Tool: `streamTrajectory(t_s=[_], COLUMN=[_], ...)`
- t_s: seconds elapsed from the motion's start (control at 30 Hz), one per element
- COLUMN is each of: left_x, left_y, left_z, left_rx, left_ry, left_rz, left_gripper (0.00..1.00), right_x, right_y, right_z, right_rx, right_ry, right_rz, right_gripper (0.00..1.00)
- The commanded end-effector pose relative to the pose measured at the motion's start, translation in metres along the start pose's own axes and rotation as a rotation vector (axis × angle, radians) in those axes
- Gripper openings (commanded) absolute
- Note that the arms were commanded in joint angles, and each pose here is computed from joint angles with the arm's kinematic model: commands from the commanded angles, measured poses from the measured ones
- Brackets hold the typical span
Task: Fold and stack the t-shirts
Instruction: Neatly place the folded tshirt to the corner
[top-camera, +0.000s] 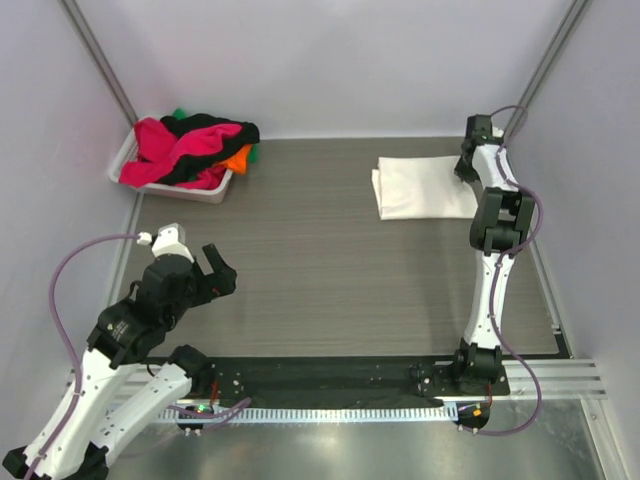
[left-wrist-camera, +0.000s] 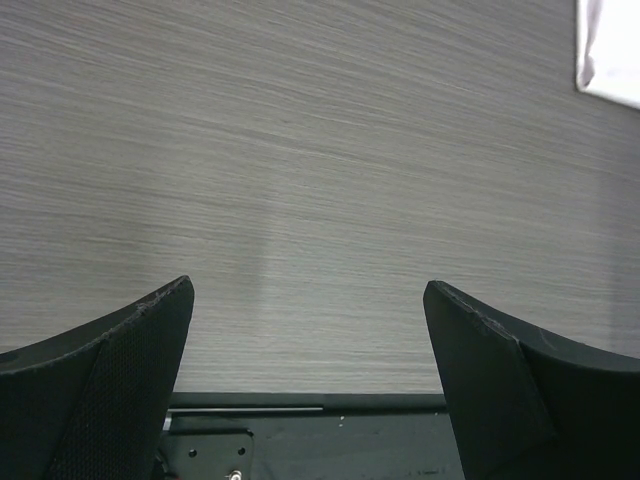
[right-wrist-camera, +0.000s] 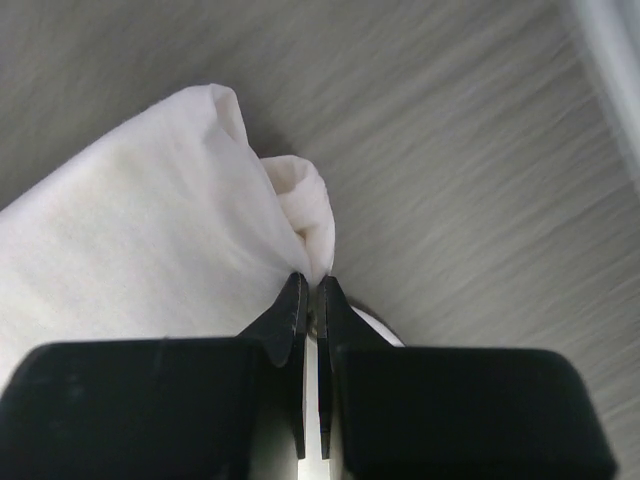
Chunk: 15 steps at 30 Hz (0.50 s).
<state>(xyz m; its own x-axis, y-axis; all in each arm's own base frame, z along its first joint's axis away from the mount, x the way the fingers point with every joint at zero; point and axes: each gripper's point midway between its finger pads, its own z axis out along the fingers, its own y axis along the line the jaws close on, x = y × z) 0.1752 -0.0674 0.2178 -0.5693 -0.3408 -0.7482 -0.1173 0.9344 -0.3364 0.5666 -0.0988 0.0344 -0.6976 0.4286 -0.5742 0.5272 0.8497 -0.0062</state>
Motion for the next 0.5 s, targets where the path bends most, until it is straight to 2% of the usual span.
streamTrajectory(t_s=[0.0, 0.07, 0.13, 0.47], left_x=[-0.009, -0.009, -0.009, -0.005], left_y=[0.001, 0.002, 0.001, 0.000], left_z=[-0.001, -0.001, -0.001, 0.005], left_rx=[-0.001, -0.006, -0.006, -0.019], left_ry=[-0.047, -0.047, -0.046, -0.017], left_rz=[-0.006, -0.006, -0.007, 0.004], left_gripper=[0.98, 0.98, 0.98, 0.98], right_x=[-0.059, -0.070, -0.102, -0.172], right_y=[-0.036, -0.044, -0.047, -0.065], right_z=[0.002, 0.019, 0.014, 0.013], right_rx=[0.144, 0.170, 0.166, 0.216], right_ry=[-0.139, -0.168, -0.267, -0.557], right_rz=[-0.008, -0.021, 0.010, 0.080], right_gripper=[0.01, 0.01, 0.01, 0.01])
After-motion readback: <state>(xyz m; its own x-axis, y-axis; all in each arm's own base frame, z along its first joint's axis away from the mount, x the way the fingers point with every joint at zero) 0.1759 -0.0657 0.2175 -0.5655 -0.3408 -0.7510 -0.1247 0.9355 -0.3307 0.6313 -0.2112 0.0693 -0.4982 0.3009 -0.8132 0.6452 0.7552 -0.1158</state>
